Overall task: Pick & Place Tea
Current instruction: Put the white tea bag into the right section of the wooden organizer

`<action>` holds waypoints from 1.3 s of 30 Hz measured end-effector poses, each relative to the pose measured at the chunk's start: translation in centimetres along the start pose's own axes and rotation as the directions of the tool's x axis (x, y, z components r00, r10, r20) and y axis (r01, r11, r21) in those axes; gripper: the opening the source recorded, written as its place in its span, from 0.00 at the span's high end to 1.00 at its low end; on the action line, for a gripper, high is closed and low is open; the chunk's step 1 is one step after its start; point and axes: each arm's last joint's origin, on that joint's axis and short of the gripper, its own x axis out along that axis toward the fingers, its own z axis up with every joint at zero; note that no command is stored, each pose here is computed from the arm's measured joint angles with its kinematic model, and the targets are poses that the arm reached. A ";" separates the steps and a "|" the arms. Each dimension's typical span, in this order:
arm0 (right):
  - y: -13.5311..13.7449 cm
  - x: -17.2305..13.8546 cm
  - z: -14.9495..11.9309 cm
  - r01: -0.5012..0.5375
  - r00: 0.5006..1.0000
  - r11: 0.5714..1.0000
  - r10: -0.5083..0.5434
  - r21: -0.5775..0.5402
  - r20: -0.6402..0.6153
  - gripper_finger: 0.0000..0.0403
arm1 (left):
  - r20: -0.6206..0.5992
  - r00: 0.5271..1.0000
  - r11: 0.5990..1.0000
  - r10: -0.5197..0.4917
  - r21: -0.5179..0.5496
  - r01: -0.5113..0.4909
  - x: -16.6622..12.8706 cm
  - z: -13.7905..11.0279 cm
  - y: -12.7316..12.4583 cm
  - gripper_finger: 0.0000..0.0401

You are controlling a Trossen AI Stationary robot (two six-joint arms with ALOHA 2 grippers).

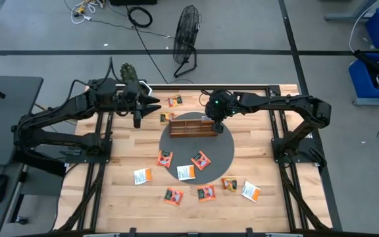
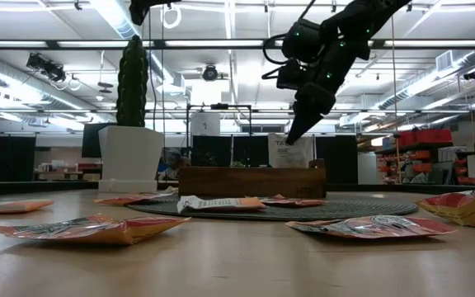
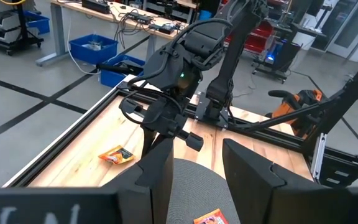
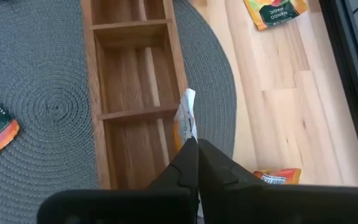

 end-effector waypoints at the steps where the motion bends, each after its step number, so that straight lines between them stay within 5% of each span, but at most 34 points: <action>1: -0.1 0.1 0.0 0.002 1.000 1.000 -0.002 0.001 0.000 1.00 | 0.000 1.000 1.000 0.000 0.000 0.000 0.0 0.0 0.0 0.65; 17: 0.0 0.9 -0.7 -0.011 1.000 1.000 0.012 0.017 -0.026 0.99 | 0.000 1.000 1.000 0.000 0.002 0.000 0.0 0.0 0.0 0.65; 39: -0.3 -0.6 -0.4 0.069 0.998 0.997 -0.069 0.037 0.012 0.70 | 0.000 1.000 1.000 0.000 0.000 0.000 0.0 0.0 0.0 0.65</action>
